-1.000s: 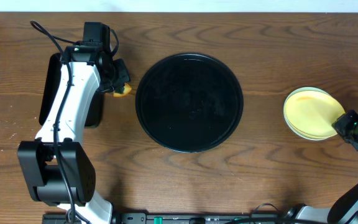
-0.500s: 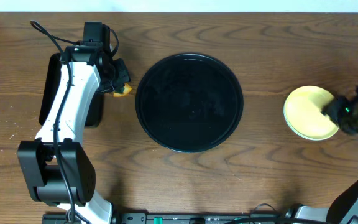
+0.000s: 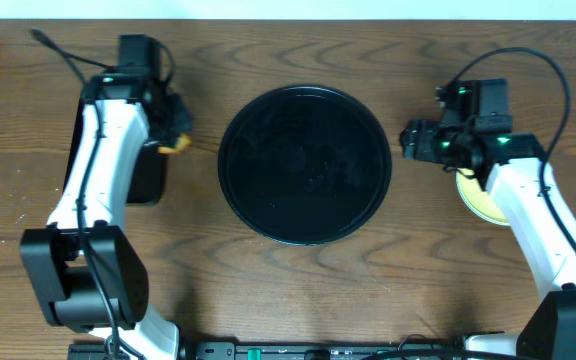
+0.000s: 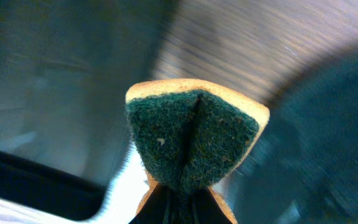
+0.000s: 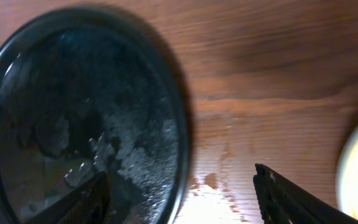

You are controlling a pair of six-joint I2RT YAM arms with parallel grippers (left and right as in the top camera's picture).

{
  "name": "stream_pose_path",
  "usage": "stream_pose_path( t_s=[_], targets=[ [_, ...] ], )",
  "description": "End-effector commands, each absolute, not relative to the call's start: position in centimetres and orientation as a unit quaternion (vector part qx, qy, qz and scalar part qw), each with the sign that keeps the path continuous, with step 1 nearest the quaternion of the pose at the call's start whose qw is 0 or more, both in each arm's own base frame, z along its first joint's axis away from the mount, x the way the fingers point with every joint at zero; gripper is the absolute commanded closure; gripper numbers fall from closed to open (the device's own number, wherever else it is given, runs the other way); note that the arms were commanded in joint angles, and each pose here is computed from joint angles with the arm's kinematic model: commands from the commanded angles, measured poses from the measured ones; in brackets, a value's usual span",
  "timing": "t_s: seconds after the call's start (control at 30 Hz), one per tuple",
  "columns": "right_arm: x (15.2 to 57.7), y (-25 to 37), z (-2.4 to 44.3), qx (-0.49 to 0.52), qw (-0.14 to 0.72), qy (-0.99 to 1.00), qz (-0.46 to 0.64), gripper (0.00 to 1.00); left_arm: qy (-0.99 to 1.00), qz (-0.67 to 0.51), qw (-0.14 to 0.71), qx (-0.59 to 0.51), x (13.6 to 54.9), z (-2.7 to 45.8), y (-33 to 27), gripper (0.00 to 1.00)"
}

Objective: Clean dirty plates on tray and stack at the side
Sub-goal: 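Place the sponge in the black rectangular dish with the left gripper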

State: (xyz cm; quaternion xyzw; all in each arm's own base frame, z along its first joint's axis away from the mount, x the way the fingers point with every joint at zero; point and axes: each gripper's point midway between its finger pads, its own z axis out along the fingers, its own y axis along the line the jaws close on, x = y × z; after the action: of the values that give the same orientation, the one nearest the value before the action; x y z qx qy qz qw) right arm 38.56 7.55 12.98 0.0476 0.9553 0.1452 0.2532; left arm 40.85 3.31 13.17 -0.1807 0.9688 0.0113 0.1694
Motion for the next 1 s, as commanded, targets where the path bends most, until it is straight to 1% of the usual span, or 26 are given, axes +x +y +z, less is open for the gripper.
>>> stream_pose_path(
  t_s=[0.0,0.2,0.33,0.37,0.53,0.6,0.73,0.77,0.83,0.87,0.97],
  targets=[
    [39.0,8.1,13.7,0.046,0.269,0.954,0.126,0.27,0.961,0.076,0.183,-0.194,40.9,13.4,8.4,0.92],
    [39.1,9.0,13.2,0.036,0.266,0.955,0.129,0.27,0.956,0.095,0.207,-0.183,41.7,12.6,12.6,0.92],
    [39.1,9.3,13.3,0.032,0.267,0.954,0.130,0.27,0.961,0.100,0.199,-0.165,42.3,10.8,13.4,0.83],
    [39.1,9.3,13.3,0.032,0.267,0.954,0.130,0.27,0.963,0.100,0.191,-0.163,42.3,10.2,13.4,0.79],
    [39.0,9.3,13.2,0.029,0.265,0.955,0.129,0.26,0.969,0.098,0.157,-0.162,42.0,7.3,13.4,0.73],
    [38.9,9.3,13.1,0.027,0.262,0.956,0.128,0.26,0.971,0.097,0.146,-0.161,41.9,6.4,13.3,0.67],
    [38.7,9.2,13.0,0.023,0.257,0.958,0.125,0.26,0.973,0.096,0.135,-0.160,41.8,5.4,13.3,0.60],
    [38.7,9.2,12.9,0.020,0.257,0.958,0.125,0.26,0.973,0.096,0.135,-0.160,41.8,5.4,13.3,0.56],
    [38.7,9.2,12.9,0.020,0.257,0.958,0.124,0.25,0.973,0.096,0.137,-0.160,41.8,5.6,13.3,0.35],
    [38.7,9.2,13.0,0.020,0.258,0.958,0.124,0.25,0.972,0.096,0.139,-0.161,41.8,6.0,13.3,0.30],
    [38.9,9.1,13.2,0.016,0.263,0.957,0.123,0.23,0.971,0.097,0.147,-0.163,41.5,7.9,13.2,0.28]
  ],
)
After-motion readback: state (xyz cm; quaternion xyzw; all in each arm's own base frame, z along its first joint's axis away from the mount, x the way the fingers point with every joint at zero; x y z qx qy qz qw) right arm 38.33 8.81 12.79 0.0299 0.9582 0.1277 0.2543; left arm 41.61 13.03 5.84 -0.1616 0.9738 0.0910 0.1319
